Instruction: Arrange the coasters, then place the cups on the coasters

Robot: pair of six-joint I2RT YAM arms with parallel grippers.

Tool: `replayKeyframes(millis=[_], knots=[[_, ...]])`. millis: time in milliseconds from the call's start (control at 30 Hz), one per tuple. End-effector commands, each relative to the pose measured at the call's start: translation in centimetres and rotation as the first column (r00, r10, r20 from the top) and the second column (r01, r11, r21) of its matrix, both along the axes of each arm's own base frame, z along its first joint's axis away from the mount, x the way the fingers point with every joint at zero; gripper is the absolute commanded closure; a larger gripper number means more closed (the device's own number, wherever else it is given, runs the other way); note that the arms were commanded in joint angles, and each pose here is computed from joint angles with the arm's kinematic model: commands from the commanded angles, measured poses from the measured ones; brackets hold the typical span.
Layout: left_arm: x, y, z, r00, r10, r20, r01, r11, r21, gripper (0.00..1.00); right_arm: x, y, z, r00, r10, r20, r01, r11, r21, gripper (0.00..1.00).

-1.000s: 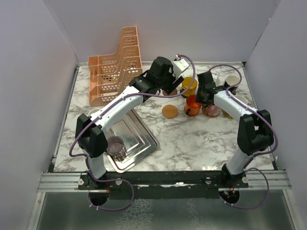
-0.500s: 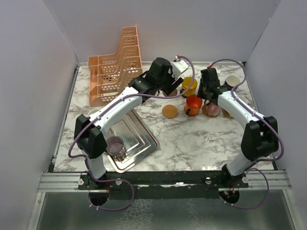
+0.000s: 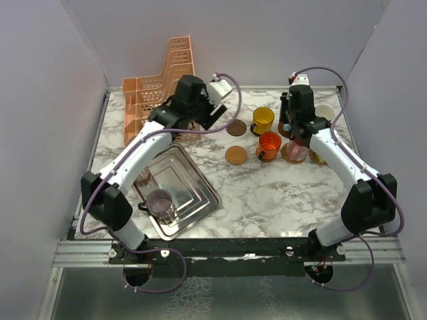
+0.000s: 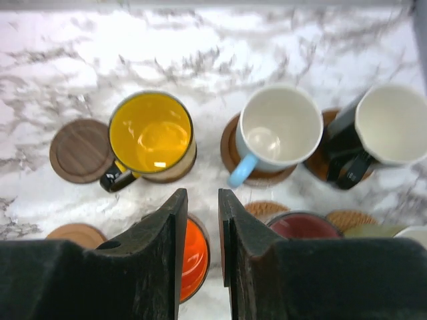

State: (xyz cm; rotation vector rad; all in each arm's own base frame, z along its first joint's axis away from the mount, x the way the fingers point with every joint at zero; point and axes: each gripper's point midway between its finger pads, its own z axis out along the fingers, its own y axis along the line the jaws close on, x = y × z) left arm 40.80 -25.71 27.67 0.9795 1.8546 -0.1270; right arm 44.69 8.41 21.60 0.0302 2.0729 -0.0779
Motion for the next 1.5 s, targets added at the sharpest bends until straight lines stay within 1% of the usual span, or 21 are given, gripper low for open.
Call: replayKeyframes(millis=[0,100,200,300,367,500,600,667,767,833,900,933,967,1000,1033,1233,1267,1300,1333,1467], knots=[[-1.2,6.4,-0.3,0.999,0.024,-0.046,-0.024,1.000,-0.005,0.25,1.1,-0.1,6.4,0.964,0.106,0.245,-0.085,0.992,-0.093,0.73],[-1.8,11.3,-1.3,0.991,0.117,-0.066,-0.115,0.993,0.032,0.25,1.2,0.4,7.7,0.943,0.180,0.280,-0.143,0.979,-0.149,0.71],[-2.9,16.1,-2.2,0.971,0.214,-0.102,-0.209,0.976,0.062,0.25,1.1,1.5,7.6,0.929,0.270,0.254,-0.228,0.956,-0.183,0.72],[-3.2,20.1,-2.0,0.946,0.311,-0.095,-0.306,0.950,0.059,0.25,0.3,3.1,7.0,0.900,0.374,0.225,-0.337,0.923,-0.186,0.72],[-3.5,22.5,-2.8,0.923,0.369,-0.109,-0.363,0.929,0.066,0.25,-0.6,4.5,6.3,0.866,0.455,0.207,-0.427,0.889,-0.169,0.72],[-3.6,27.1,-3.2,0.870,0.480,-0.117,-0.475,0.877,0.070,0.25,-2.1,6.5,5.1,0.803,0.570,0.174,-0.552,0.821,-0.145,0.69],[-3.6,30.8,-4.5,0.815,0.560,-0.148,-0.554,0.828,0.085,0.25,-3.0,7.5,5.0,0.759,0.630,0.165,-0.616,0.777,-0.130,0.68],[-3.6,32.5,-5.6,0.783,0.597,-0.175,-0.589,0.802,0.098,0.25,-3.7,8.4,5.2,0.717,0.677,0.164,-0.667,0.736,-0.120,0.66],[-3.7,33.6,-7.1,0.759,0.617,-0.211,-0.607,0.786,0.116,0.25,-4.9,9.6,5.4,0.653,0.740,0.163,-0.735,0.671,-0.102,0.61],[-3.9,33.8,-7.8,0.751,0.620,-0.227,-0.609,0.783,0.124,0.25,-5.4,10.0,5.1,0.627,0.763,0.158,-0.759,0.644,-0.094,0.59],[-4.0,33.8,-8.4,0.746,0.621,-0.240,-0.609,0.782,0.130,0.25,-5.7,10.2,4.9,0.618,0.772,0.151,-0.769,0.633,-0.088,0.57],[-4.0,33.8,-8.6,0.745,0.620,-0.246,-0.608,0.783,0.133,0.25,-5.8,10.2,4.8,0.617,0.773,0.147,-0.771,0.631,-0.084,0.52],[-4.0,33.8,-8.8,0.743,0.620,-0.251,-0.607,0.783,0.135,0.25,-5.8,10.2,4.7,0.617,0.774,0.143,-0.772,0.631,-0.080,0.36],[-3.9,33.8,-9.0,0.742,0.620,-0.255,-0.607,0.783,0.137,0.25,-5.8,10.2,4.6,0.618,0.774,0.140,-0.772,0.631,-0.079,0.28],[-3.8,33.8,-9.2,0.741,0.619,-0.260,-0.606,0.783,0.140,0.25,-5.9,10.2,4.6,0.616,0.776,0.138,-0.774,0.629,-0.078,0.26],[-3.6,33.8,-10.2,0.735,0.616,-0.283,-0.600,0.785,0.151,0.25,-6.0,10.5,4.0,0.606,0.786,0.124,-0.786,0.615,-0.059,0.26],[-7.8,30.6,-12.6,0.906,0.165,-0.389,-0.056,0.959,0.277,0.25,-6.0,10.5,3.9,0.606,0.786,0.123,-0.786,0.615,-0.056,0.26],[-11.2,29.5,-13.8,0.874,-0.024,-0.485,0.185,0.940,0.288,0.29,-6.0,10.5,3.9,0.606,0.786,0.122,-0.787,0.615,-0.053,0.26],[-11.8,29.3,-14.1,0.864,-0.062,-0.500,0.231,0.930,0.284,0.30,-6.0,10.6,3.9,0.605,0.787,0.122,-0.788,0.613,-0.049,0.26],[-12.3,28.9,-15.2,0.845,-0.114,-0.522,0.297,0.912,0.282,0.36,-6.3,10.7,4.1,0.598,0.792,0.125,-0.794,0.606,-0.042,0.26]])
